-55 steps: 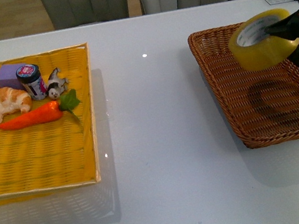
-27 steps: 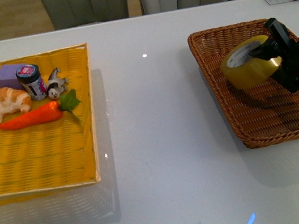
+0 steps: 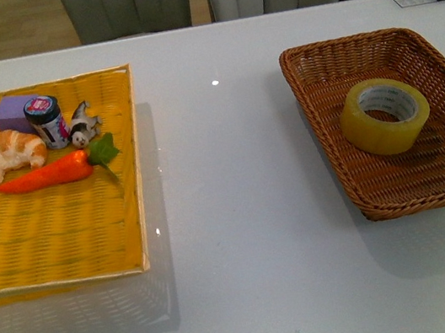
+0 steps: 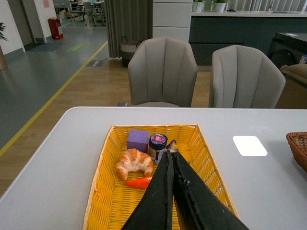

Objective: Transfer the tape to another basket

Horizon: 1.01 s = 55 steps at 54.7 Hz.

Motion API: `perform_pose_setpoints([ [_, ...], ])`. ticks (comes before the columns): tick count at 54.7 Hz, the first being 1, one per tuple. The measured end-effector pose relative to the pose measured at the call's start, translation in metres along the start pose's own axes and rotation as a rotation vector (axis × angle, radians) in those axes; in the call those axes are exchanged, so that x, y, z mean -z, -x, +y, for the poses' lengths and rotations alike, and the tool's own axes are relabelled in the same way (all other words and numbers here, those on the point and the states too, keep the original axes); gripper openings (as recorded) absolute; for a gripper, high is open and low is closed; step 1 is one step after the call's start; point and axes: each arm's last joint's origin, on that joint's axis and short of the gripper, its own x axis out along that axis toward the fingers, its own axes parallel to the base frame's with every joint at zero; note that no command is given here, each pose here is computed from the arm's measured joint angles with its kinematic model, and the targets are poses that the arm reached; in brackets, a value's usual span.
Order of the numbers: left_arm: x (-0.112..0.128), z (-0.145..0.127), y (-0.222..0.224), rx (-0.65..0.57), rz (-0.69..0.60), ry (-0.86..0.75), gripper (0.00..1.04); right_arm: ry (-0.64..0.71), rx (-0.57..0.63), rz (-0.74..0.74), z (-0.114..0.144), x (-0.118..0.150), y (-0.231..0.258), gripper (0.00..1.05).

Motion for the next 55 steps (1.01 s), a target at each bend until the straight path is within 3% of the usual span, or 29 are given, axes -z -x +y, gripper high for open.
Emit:
perform_pose_setpoints([
  [10,0.000,0.000,0.003,0.000,0.000,0.000,0.02,0.094,-0.051,-0.064,0.032,-0.004,0.065,0.95],
  [16,0.000,0.000,0.005,0.000,-0.001,0.000,0.02,0.431,0.001,-0.278,0.045,-0.001,0.082,0.77],
  [20,0.004,0.000,0.011,-0.001,0.033,0.000,0.02,0.634,0.043,-0.289,0.045,0.008,0.089,0.65],
  [26,0.004,0.000,0.015,-0.001,0.013,0.000,0.02,0.777,0.070,-0.267,0.044,0.022,0.099,0.46],
  [40,0.004,0.000,0.016,-0.001,0.016,0.000,0.02,0.845,0.077,-0.268,0.045,0.039,0.117,0.02],
  [55,0.004,0.000,0.016,-0.001,0.016,0.000,0.02,0.861,0.072,-0.285,0.049,0.057,0.131,0.02],
])
